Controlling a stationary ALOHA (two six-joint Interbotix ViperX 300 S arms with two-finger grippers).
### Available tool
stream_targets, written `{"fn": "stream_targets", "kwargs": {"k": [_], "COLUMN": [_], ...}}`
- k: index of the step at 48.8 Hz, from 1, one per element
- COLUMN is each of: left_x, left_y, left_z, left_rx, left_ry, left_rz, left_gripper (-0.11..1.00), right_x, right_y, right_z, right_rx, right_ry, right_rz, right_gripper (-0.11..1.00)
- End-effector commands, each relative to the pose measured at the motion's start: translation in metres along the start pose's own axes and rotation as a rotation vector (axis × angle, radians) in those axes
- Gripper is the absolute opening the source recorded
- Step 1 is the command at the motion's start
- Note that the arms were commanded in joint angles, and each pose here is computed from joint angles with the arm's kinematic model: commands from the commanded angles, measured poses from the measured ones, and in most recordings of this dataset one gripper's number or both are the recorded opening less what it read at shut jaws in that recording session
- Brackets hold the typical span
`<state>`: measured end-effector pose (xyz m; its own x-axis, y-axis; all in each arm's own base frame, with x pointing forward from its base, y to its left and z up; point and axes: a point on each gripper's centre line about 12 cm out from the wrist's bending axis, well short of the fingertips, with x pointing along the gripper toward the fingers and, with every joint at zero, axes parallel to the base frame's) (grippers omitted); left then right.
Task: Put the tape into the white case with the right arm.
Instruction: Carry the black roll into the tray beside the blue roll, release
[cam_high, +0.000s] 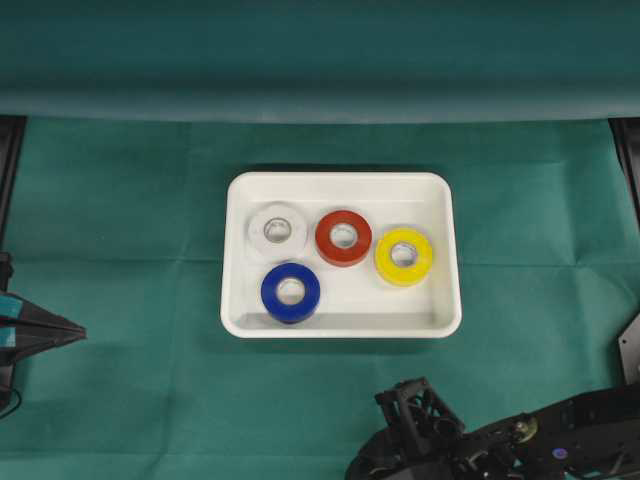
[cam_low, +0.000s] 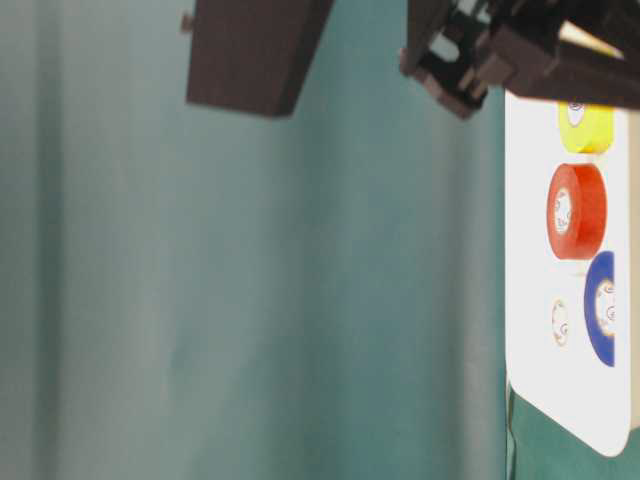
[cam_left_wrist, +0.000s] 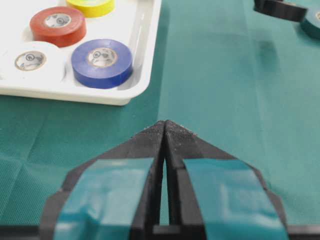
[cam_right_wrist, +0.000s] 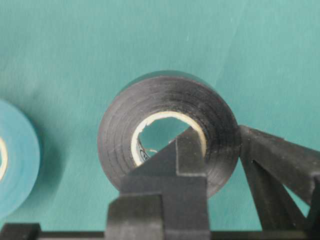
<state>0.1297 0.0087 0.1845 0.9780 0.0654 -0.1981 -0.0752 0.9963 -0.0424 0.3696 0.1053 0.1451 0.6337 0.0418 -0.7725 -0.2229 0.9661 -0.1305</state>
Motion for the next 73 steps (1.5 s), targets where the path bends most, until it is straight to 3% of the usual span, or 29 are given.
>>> {"fn": "stream_targets", "kwargs": {"k": [1, 6, 25, 41, 52, 73], "left_x": [0.0, 0.0, 0.0, 0.0, 0.0, 0.0], "left_y": [0.0, 0.0, 0.0, 0.0, 0.0, 0.0], "left_z": [0.005, 0.005, 0.005, 0.005, 0.005, 0.006], "left_rx": [-0.002, -0.001, -0.002, -0.002, -0.001, -0.002], "left_ry": [-0.011, -0.011, -0.011, -0.011, -0.011, -0.012], "left_rz": [0.003, 0.003, 0.003, 0.003, 0.003, 0.002], "left_gripper": [0.0, 0.0, 0.0, 0.0, 0.0, 0.0], "right_x": [-0.005, -0.005, -0.013, -0.02, -0.022, -0.02], "right_y": [-0.005, -0.018, -0.115, -0.179, -0.193, -0.194], "right_z": [0.014, 0.012, 0.002, -0.009, -0.012, -0.022], "right_rx": [0.005, 0.028, 0.16, 0.179, 0.19, 0.2], "right_ry": [-0.034, -0.021, -0.016, -0.047, -0.071, -0.041], "right_rz": [-0.011, -0.041, -0.214, -0.318, -0.331, -0.336], "right_gripper": [0.0, 0.0, 0.0, 0.0, 0.0, 0.0]}}
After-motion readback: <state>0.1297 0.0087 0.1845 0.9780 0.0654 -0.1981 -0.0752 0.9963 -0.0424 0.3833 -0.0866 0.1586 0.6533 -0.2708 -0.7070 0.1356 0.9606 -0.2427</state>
